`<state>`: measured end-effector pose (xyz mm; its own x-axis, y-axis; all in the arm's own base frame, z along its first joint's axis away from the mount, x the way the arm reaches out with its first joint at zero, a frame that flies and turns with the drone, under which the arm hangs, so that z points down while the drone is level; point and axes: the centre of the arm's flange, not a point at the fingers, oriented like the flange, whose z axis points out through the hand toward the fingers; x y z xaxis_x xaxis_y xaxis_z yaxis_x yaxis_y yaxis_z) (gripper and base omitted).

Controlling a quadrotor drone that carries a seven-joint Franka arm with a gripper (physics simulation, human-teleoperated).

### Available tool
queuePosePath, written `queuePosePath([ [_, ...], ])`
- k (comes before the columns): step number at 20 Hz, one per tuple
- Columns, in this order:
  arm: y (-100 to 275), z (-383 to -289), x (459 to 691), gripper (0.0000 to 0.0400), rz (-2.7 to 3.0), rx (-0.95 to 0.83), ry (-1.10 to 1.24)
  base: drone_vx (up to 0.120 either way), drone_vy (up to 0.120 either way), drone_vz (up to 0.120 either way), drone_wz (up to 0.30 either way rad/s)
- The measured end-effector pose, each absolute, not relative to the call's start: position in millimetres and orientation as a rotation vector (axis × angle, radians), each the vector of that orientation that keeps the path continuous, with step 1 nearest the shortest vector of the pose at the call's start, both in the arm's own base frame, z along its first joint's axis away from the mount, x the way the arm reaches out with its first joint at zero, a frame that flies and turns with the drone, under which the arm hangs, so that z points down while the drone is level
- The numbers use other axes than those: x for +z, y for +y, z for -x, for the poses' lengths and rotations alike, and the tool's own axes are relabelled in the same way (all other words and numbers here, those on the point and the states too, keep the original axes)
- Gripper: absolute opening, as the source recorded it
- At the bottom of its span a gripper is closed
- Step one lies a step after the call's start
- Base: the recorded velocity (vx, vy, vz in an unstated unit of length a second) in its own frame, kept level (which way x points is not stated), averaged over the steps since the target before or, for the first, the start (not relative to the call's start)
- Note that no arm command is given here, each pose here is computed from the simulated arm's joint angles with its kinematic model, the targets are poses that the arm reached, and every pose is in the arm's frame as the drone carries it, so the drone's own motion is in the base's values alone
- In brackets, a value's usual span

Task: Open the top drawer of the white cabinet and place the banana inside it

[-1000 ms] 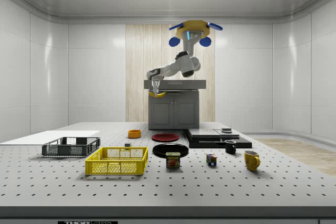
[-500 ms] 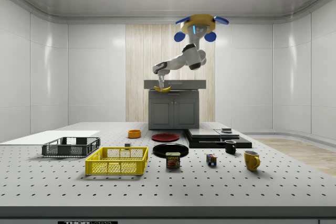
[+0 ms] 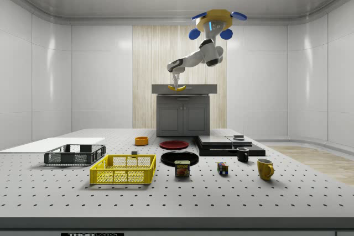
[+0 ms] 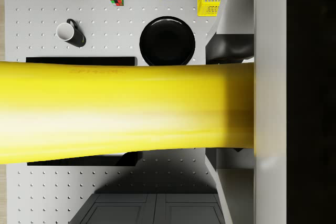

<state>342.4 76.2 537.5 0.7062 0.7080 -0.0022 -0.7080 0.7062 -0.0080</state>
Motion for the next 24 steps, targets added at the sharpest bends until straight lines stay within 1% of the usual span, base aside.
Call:
queuePosePath([
  [18,76.2,-342.4,537.5,0.0193,0.009,0.787,-0.001,-0.12,-0.12,0.12,0.0],
  [20,76.2,-342.4,537.5,0.0193,0.009,0.787,-0.001,-0.04,-0.12,0.1,0.0],
  [24,76.2,-342.4,537.5,0.0193,0.009,0.787,-0.001,0.0,-0.12,0.0,0.0],
])
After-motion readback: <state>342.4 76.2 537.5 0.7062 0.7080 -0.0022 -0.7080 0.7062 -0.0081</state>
